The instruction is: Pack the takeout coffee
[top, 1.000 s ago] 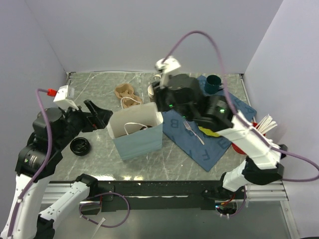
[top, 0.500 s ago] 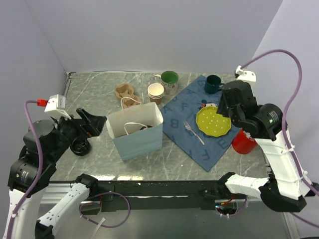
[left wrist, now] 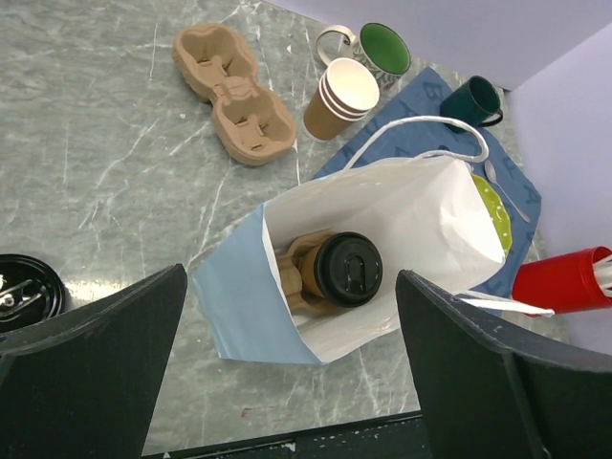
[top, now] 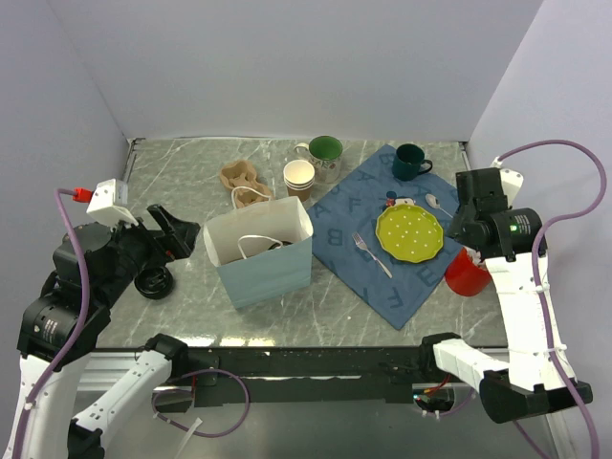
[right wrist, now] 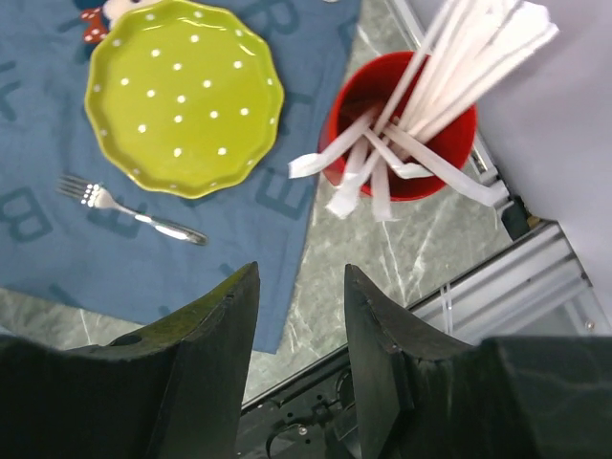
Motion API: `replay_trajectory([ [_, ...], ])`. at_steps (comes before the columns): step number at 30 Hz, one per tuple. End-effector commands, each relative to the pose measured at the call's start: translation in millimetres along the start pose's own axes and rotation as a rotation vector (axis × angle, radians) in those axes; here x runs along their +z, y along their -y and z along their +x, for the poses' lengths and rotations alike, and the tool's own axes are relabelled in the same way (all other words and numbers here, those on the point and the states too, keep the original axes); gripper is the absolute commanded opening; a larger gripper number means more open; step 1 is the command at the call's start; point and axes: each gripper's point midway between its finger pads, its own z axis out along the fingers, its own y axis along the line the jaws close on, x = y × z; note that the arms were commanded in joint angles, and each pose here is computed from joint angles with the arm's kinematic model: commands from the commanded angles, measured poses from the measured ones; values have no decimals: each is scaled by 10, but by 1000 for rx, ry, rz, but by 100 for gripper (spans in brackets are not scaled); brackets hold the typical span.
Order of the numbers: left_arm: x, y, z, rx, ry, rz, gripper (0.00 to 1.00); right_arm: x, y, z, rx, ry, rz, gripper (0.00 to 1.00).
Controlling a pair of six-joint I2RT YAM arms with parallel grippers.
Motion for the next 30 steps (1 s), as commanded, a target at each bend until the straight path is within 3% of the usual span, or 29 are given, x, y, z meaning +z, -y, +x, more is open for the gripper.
replay_trajectory([
  [1,-13,24,-177,32,48,-8,97,23,64,-147,33,40,-4,48],
  [14,9,-19,-151,24,56,-23,97,244,209,-235,10,42,23,48],
  [30,41,-143,-145,63,84,-70,97,651,179,-3,-45,-96,107,44],
])
